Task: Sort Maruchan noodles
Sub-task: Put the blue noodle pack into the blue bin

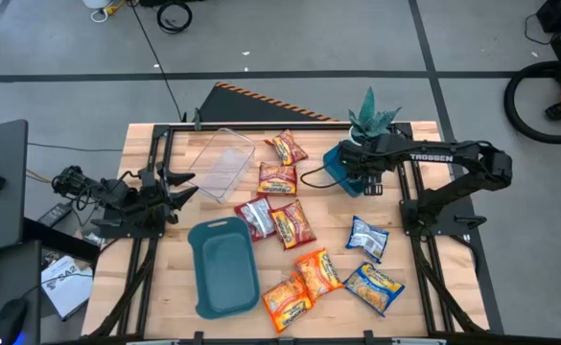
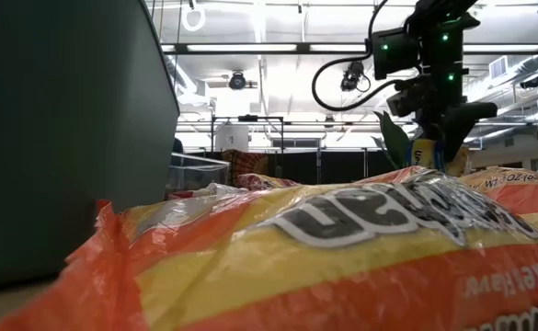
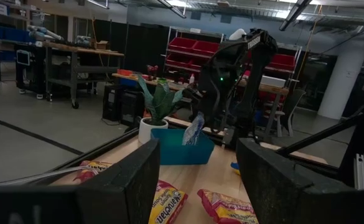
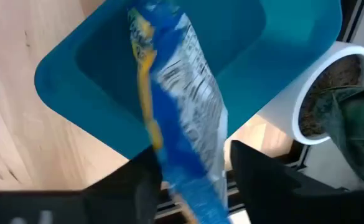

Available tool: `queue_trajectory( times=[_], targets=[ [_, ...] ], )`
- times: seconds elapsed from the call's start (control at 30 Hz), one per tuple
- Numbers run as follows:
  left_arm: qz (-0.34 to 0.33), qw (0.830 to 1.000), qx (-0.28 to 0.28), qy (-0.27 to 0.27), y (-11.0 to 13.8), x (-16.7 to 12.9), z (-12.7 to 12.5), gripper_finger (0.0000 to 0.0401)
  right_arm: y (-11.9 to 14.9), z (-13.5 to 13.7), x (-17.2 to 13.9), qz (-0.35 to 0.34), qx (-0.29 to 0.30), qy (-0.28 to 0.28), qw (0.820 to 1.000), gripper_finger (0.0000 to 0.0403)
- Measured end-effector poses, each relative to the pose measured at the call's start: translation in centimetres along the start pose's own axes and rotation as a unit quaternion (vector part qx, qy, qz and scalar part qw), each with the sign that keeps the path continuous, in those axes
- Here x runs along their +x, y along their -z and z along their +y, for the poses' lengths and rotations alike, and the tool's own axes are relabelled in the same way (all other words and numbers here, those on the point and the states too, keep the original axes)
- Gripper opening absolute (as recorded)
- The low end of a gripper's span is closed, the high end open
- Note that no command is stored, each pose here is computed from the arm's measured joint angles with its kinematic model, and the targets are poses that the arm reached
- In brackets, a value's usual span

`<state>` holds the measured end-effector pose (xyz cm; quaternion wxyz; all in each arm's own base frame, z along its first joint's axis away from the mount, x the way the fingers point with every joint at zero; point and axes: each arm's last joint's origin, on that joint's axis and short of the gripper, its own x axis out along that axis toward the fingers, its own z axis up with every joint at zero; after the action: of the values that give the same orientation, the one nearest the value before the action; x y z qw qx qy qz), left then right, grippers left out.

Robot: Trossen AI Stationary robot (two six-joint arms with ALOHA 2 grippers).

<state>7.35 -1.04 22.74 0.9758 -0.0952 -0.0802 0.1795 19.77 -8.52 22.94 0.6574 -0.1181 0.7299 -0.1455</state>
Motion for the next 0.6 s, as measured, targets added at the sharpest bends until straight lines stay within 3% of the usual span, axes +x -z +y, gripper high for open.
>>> queue_trajectory(
  times=[0.2, 0.47, 0.6],
  targets=[
    [0.0, 1.0, 0.0, 0.0, 0.0, 0.0, 0.0, 0.0217, -0.3, -0.1, -0.1, -0.016, -0.01, 0.012, 1.0, 0.0143],
    [0.003, 1.0, 0.004, 0.0, 0.1, 0.0, 0.0, 0.0217, -2.0, -0.9, -0.3, -0.091, -0.09, 0.066, 0.99, 0.0159],
    [0.005, 1.0, 0.007, -0.001, 0.1, 0.0, 0.0, 0.0217, -2.9, -1.4, -0.5, -0.133, -0.093, 0.086, 0.983, 0.0163]
  ],
)
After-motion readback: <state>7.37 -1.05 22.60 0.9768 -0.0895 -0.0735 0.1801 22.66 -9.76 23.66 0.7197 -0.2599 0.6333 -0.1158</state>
